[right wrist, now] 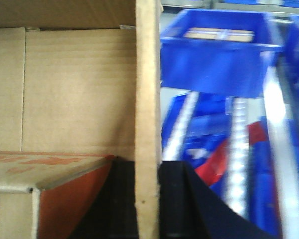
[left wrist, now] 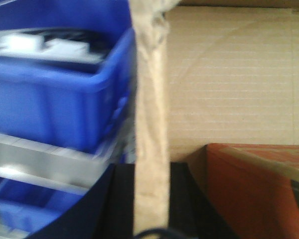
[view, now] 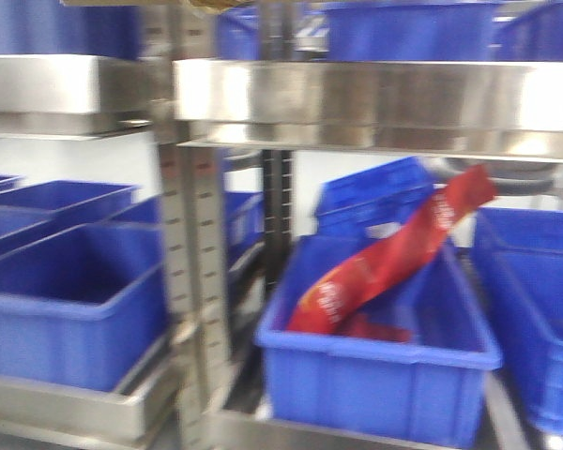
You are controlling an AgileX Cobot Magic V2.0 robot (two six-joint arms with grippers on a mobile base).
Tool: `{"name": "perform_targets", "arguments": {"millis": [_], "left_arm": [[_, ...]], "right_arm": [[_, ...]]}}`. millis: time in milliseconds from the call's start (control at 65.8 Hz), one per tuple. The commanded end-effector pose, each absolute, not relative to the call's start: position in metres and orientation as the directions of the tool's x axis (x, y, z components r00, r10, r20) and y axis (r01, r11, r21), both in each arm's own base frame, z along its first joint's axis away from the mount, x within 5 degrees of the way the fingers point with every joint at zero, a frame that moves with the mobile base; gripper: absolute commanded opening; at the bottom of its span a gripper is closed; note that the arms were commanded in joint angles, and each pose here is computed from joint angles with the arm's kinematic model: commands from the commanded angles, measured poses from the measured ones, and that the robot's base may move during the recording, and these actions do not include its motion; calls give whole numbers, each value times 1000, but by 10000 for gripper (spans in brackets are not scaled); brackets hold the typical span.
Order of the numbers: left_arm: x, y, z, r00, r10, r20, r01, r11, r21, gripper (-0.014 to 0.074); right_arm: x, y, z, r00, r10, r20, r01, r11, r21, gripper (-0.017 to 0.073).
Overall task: Stack two boxes on right shelf middle
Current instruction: 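Drive the base to the steel shelf holding the boxes aloft, then lower the stacked boxes onto the middle shelf with both grippers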
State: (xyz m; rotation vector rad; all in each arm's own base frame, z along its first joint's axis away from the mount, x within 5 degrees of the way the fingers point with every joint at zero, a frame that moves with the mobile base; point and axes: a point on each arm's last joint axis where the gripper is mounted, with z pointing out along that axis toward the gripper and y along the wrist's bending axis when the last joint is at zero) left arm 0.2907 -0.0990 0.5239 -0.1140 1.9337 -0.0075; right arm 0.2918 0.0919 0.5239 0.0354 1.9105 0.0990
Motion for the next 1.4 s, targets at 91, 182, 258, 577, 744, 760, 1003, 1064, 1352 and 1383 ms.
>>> {"name": "perform_targets", "arguments": {"millis": [91,182,258,577,744,760,1003,1064,1352,1383], "left_arm": [[285,-91,536,-291,-69,-954,-95,995,-43,-111],[285,-91,536,-291,-69,-954,-95,995,-43,-111],[285,-91,536,-291,-69,-954,-95,995,-43,-111],[285,-91,536,-291,-69,-954,-95,995,-43,-111],[285,-91,536,-291,-69,-954,-95,995,-43,-111],[285,-91,536,-291,-69,-954,-95,995,-43,-111],[285,-91,536,-291,-69,-954,-95,995,-43,-111],[285,-91,536,-291,-69,-954,-95,995,-43,-111],[285,-92,535,-293,-69,-954,-95,995,-42,-111],[285,-92,536,-291,-69,-954,-94,995,-43,-111]], "right_arm": [[284,86,539,-251,63,-966,-22,997,70,-153],[284,86,539,-251,63,-966,-22,997,70,-153],[284,86,539,-251,63,-966,-22,997,70,-153],[284,86,539,-251,63,-966,-22,997,70,-153],[284,86,539,-251,63,-966,-22,997,70,-153],[284,86,539,-251,63,-966,-22,997,70,-153],[284,86,539,-251,63,-966,-22,997,70,-153],[284,86,539,-251,63,-966,-22,997,70,-153],[284,86,539,-251,63,-966,-22,997,70,-153],[285,86,538,-253,62,-966,-21,997,70,-153]]}}
